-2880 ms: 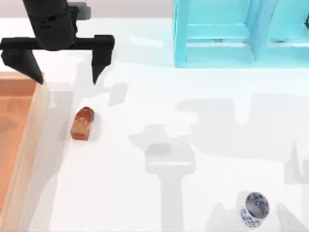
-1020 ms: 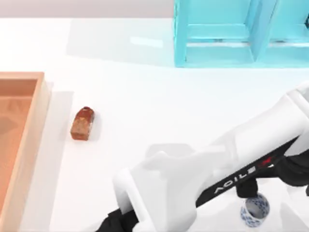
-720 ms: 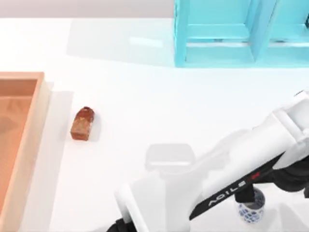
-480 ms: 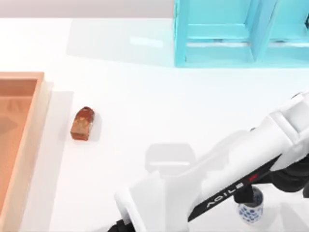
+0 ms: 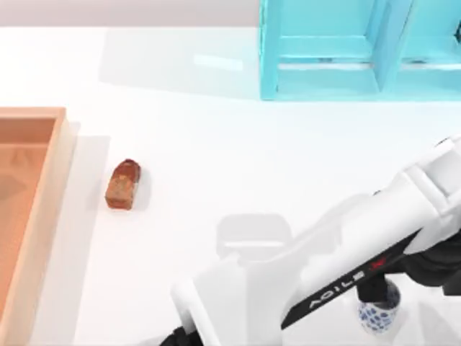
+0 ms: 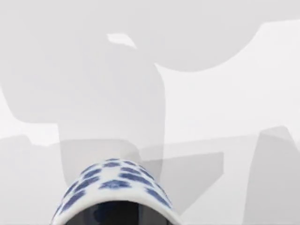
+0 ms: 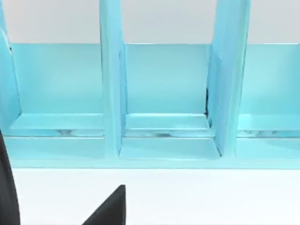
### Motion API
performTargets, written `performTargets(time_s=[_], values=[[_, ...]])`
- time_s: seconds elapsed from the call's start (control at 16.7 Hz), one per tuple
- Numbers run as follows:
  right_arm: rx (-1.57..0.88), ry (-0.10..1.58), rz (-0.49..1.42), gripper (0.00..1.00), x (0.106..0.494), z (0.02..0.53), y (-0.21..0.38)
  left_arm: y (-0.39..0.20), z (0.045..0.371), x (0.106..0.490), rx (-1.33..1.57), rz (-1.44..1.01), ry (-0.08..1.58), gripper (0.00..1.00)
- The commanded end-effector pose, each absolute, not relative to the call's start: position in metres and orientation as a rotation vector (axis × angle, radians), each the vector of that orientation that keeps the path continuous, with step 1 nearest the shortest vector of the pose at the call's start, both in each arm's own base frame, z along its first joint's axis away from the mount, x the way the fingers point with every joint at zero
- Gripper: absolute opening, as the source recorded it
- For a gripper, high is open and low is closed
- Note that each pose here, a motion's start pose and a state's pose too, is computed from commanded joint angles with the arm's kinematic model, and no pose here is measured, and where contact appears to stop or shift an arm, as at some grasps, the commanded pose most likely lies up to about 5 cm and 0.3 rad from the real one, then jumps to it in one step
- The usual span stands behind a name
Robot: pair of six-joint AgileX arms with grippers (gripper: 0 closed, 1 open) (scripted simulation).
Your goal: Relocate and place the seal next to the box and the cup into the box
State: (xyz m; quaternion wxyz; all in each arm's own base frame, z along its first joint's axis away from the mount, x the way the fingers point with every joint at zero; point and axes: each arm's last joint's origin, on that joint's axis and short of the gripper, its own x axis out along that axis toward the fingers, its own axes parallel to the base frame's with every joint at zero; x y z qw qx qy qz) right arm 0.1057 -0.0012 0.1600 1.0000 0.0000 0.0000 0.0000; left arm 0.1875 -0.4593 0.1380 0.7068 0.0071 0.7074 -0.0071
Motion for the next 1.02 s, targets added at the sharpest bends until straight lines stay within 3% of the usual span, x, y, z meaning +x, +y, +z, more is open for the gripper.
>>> performTargets(time_s=[0.48,0.96,1.02], values=[[0.0,0.0,0.0,1.0,0.106,0.16,-0.001,-0.459,0.138,0.187,0.016,-0.016,1.572,0.02],[0.0,0.0,0.0,1.0,0.106,0.16,-0.001,-0.459,0.138,0.187,0.016,-0.016,1.572,0.0],[0.0,0.0,0.0,1.0,0.106,0.16,-0.001,-0.465,0.151,0.201,-0.084,-0.086,1.508,0.0]])
